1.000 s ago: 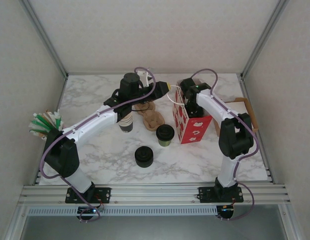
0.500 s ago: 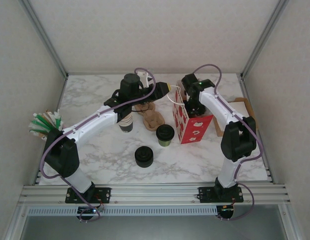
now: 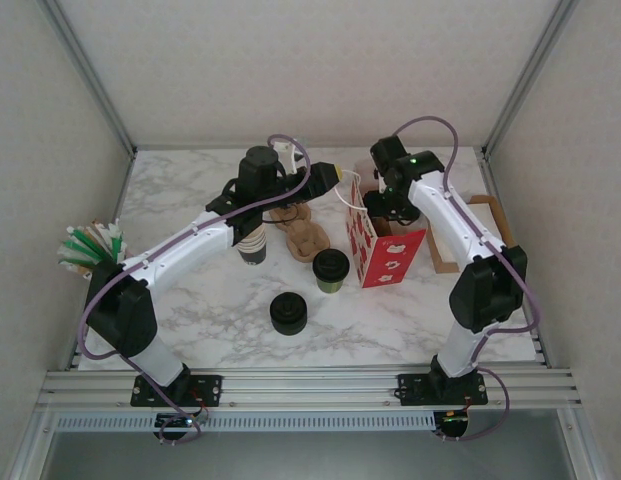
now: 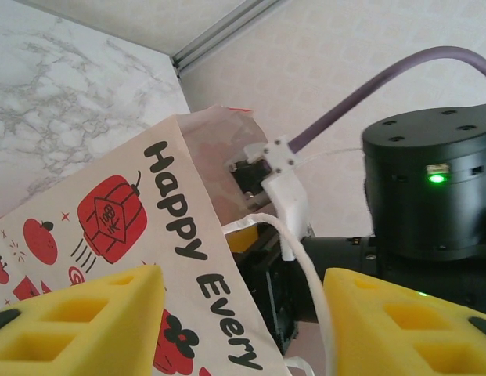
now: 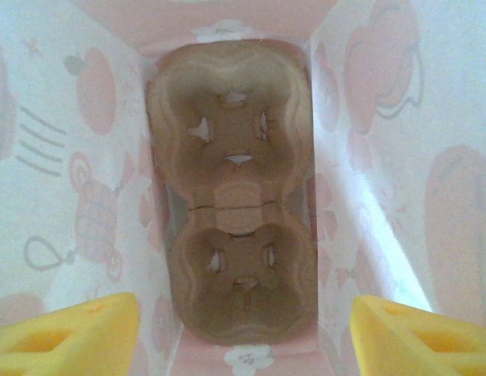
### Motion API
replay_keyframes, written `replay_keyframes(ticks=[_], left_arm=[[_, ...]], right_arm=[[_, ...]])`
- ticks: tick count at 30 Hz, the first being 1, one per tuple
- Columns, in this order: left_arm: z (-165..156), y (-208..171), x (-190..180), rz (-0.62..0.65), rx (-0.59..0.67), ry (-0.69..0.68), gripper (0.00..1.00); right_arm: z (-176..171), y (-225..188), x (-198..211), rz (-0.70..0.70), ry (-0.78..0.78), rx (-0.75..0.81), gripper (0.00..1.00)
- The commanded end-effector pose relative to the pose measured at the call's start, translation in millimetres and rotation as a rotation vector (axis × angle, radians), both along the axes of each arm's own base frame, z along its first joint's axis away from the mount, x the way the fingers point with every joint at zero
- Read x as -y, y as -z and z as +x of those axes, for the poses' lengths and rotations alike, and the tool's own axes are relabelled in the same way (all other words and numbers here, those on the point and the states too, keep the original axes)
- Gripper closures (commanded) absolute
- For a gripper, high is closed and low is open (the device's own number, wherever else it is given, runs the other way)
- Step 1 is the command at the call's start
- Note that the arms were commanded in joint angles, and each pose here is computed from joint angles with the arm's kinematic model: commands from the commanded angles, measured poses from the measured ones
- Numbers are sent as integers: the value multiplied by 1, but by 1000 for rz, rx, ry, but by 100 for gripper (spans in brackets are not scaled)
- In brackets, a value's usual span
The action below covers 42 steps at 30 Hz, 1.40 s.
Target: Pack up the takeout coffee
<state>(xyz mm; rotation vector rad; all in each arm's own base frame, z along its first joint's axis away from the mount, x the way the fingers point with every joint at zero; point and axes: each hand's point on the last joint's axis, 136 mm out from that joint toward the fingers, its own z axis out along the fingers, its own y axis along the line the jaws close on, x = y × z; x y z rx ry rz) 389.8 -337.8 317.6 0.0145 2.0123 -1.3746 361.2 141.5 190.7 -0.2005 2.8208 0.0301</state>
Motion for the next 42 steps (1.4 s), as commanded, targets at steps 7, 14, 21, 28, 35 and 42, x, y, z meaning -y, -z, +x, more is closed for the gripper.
replay_keyframes(ticks=[7, 14, 21, 28, 35, 42], left_arm=[[-13, -35, -5, -40, 79, 7, 41], [-16, -44, -6, -47, 97, 11, 38], [-22, -56, -10, -54, 125, 9, 32], [-30, -77, -20, -64, 178, -11, 19], [-40, -95, -36, -52, 235, -54, 1], [-51, -103, -55, -19, 274, -107, 0]], right_arm=[[-6, -54, 1, 80, 20, 116, 24], [-7, -77, -3, 136, 17, 187, 24], [-10, -108, -3, 195, 15, 291, 23], [-15, -134, -4, 248, 3, 377, 21], [-25, -154, -2, 283, -10, 434, 13], [-37, -168, -6, 329, -41, 453, 1]])
